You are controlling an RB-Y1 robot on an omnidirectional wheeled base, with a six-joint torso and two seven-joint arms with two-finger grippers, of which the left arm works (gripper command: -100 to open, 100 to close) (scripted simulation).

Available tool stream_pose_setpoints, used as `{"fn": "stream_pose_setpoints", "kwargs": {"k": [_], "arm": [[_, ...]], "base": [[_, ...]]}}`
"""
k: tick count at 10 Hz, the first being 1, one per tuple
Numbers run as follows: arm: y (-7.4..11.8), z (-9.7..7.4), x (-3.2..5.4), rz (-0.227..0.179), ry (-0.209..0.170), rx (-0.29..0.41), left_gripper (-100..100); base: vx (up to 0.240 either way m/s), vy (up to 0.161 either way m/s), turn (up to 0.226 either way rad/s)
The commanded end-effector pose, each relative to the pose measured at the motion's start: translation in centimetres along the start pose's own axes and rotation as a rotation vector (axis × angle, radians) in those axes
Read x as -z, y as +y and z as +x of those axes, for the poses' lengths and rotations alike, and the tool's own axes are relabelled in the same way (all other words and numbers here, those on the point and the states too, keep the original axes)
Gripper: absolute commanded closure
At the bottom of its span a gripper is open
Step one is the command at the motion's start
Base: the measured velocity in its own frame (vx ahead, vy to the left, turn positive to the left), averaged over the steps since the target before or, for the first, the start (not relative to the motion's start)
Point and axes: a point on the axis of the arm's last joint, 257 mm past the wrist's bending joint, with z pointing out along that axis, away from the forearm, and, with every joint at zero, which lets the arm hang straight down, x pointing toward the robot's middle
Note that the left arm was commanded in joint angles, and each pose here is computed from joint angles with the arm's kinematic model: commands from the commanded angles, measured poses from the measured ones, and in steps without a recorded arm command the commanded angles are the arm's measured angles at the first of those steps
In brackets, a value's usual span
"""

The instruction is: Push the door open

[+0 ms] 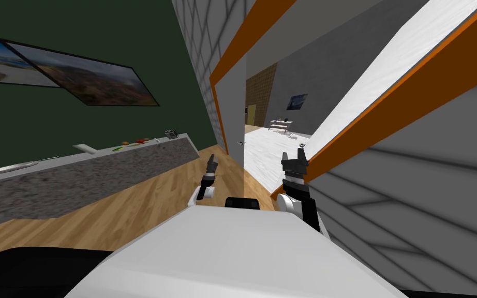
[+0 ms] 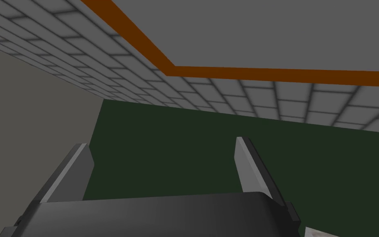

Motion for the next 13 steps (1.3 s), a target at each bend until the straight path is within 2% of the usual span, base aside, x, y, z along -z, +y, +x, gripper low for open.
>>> {"fn": "stream_pose_setpoints", "kwargs": {"k": [1,13], "arm": [[0.9,0.3,0.14,-0.013,0.009,0.005,-100],[7.9,3.2,0.75,-0.116,0.074,0.04,-100]], "base": [[0.098,0.048,-0.068],[0.092,0.056,-0.076]]}}
